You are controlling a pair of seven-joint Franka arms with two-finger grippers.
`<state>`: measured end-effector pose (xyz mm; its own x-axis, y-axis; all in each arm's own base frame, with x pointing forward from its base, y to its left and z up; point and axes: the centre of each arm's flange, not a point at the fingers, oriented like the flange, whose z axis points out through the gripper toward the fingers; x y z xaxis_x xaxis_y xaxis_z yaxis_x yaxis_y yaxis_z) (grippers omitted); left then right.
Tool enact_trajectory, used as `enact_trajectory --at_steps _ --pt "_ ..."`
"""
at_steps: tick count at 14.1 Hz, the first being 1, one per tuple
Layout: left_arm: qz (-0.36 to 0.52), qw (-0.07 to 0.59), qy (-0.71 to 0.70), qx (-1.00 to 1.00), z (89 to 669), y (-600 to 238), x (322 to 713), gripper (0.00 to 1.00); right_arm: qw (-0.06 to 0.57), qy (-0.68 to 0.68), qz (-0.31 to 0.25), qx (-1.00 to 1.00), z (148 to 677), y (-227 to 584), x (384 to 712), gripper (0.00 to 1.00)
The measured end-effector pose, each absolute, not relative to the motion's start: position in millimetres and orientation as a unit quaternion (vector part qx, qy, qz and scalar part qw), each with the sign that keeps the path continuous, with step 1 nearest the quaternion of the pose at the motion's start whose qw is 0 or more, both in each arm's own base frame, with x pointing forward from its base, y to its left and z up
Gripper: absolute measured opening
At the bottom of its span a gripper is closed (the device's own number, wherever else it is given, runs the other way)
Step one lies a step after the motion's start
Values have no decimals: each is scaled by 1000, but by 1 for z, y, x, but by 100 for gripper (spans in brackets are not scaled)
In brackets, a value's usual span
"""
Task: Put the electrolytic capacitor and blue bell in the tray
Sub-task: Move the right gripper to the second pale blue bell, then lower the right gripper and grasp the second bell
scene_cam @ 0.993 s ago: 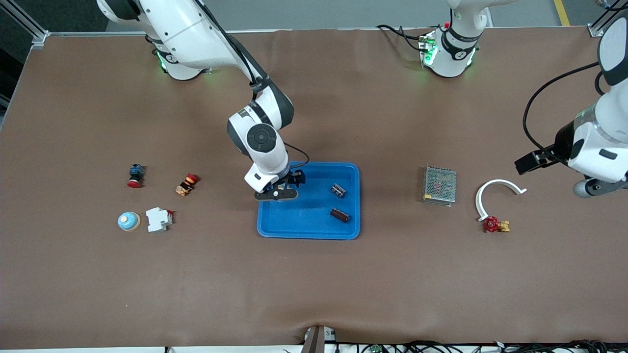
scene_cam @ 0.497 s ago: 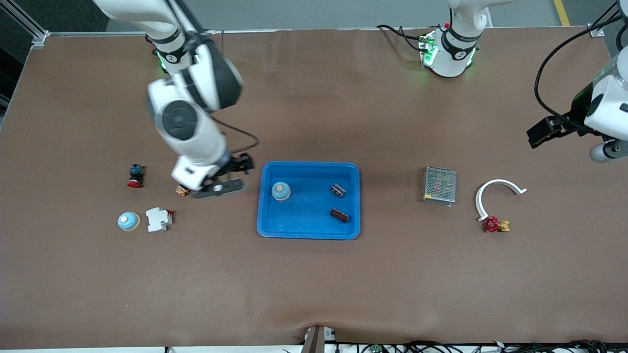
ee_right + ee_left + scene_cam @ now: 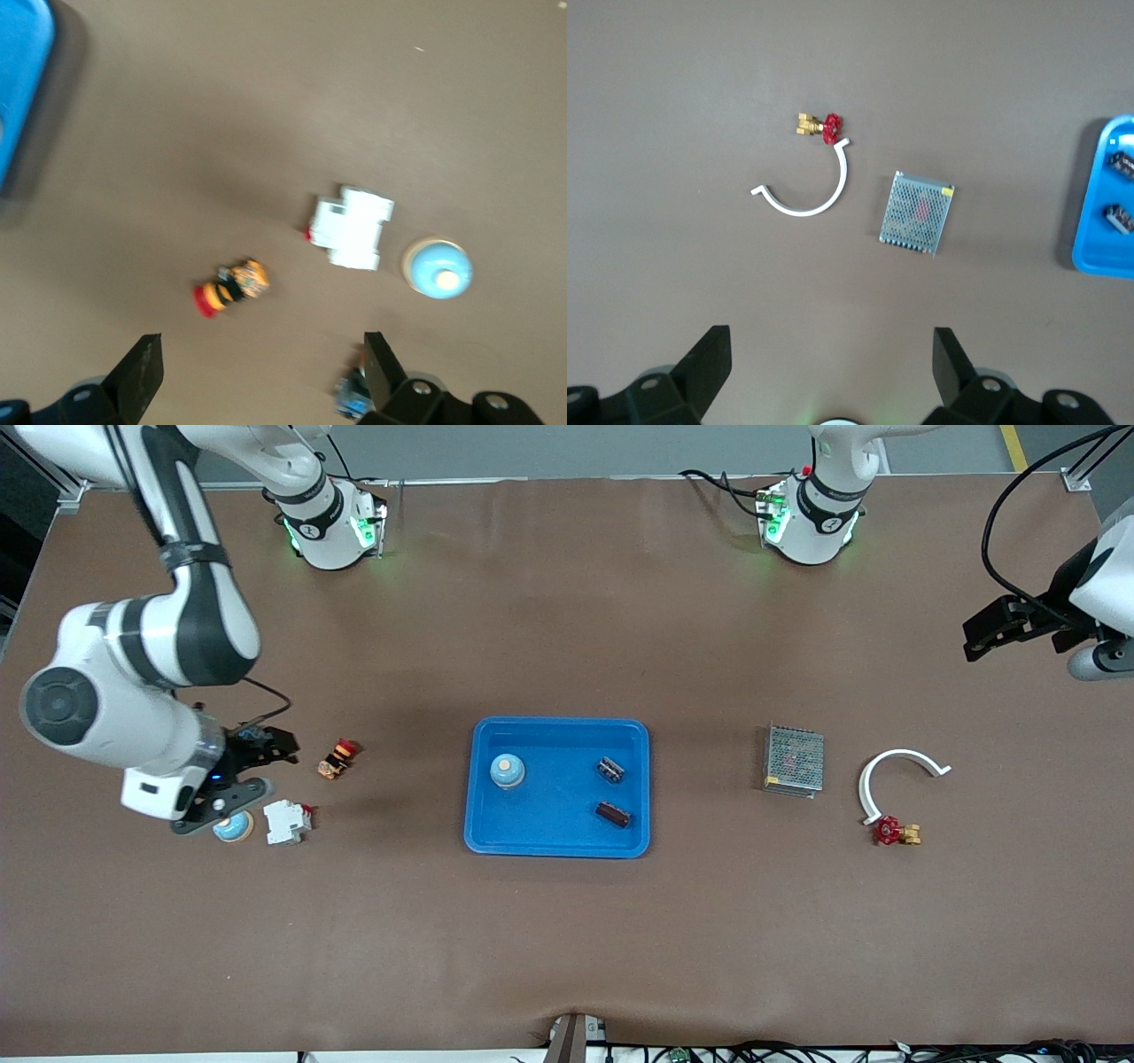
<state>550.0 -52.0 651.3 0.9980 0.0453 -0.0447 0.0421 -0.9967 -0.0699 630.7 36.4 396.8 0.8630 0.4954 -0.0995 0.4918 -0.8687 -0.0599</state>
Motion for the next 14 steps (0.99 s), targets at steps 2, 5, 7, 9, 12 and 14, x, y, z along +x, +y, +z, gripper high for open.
enact_trajectory --at_steps 2,5,7,9,12,14 --pt "20 28 -21 -999 649 -50 539 100 18 -280 44 -959 396 1 635 100" --pt "17 28 -19 -999 648 -52 522 100 15 -307 26 -951 373 -46 643 100" --pt "16 28 -13 -999 650 -58 513 100 15 -326 25 -945 341 -71 648 100" --pt "14 28 -9 -999 652 -61 508 100 18 -337 30 -941 306 -85 651 100" --pt "15 28 -7 -999 651 -61 508 100 21 -345 35 -938 266 -84 654 100" --pt "17 28 2 -999 649 -61 508 100 18 -354 29 -935 243 -83 658 100"
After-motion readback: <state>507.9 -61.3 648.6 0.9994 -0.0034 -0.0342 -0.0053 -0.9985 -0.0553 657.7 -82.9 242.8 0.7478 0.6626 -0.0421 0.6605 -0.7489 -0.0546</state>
